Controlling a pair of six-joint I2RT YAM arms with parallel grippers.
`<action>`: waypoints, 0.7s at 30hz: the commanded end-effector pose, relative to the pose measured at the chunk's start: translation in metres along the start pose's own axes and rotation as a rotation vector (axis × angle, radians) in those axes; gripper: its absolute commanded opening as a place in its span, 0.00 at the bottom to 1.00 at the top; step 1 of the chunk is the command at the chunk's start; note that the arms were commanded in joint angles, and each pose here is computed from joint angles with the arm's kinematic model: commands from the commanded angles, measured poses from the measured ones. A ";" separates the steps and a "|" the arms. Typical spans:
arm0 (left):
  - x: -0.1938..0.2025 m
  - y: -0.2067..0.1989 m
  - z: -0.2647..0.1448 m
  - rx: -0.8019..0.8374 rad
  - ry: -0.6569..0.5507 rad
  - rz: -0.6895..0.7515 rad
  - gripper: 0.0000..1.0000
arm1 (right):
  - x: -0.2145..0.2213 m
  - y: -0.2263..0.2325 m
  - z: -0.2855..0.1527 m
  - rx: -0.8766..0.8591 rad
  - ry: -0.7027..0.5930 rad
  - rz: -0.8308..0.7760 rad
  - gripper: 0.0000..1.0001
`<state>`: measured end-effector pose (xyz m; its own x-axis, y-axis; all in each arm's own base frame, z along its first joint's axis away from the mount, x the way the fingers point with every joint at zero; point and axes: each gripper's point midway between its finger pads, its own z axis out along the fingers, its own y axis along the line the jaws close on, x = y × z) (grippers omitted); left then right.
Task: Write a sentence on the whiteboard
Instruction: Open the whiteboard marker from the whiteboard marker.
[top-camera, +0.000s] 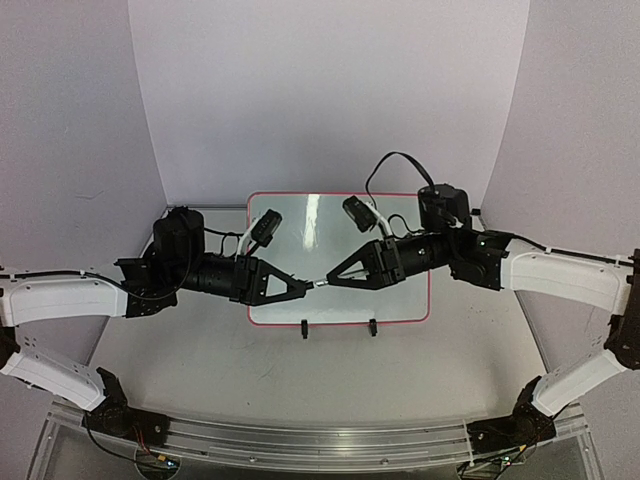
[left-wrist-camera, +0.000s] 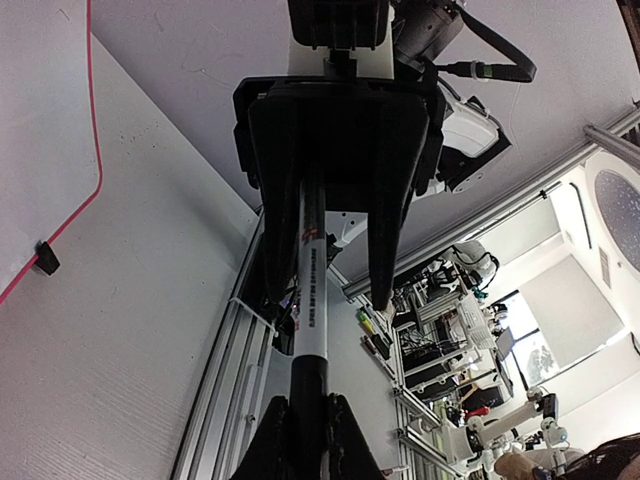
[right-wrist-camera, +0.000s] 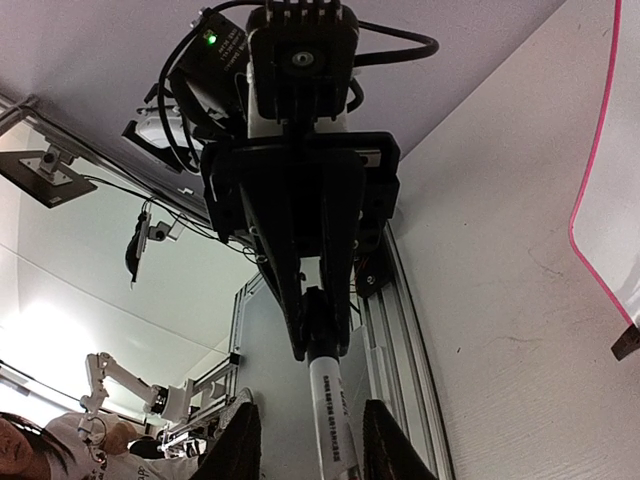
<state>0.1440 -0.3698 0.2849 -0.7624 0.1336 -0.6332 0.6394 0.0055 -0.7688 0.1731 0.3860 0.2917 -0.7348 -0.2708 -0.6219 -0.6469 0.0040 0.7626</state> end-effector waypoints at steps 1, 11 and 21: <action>-0.012 -0.014 0.003 0.035 -0.011 0.019 0.00 | -0.012 0.015 0.003 -0.038 -0.012 -0.055 0.28; -0.010 -0.014 0.004 0.032 -0.010 0.026 0.00 | -0.012 0.014 0.004 -0.039 -0.008 -0.046 0.01; -0.018 -0.024 -0.028 -0.010 -0.086 0.093 0.00 | -0.025 0.010 -0.034 0.006 -0.093 -0.094 0.00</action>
<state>0.1386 -0.3665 0.2909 -0.7454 0.1336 -0.6531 0.6584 -0.0064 -0.7527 0.1747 0.3869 0.2932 -0.7235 -0.2686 -0.6359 -0.6585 -0.0080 0.7526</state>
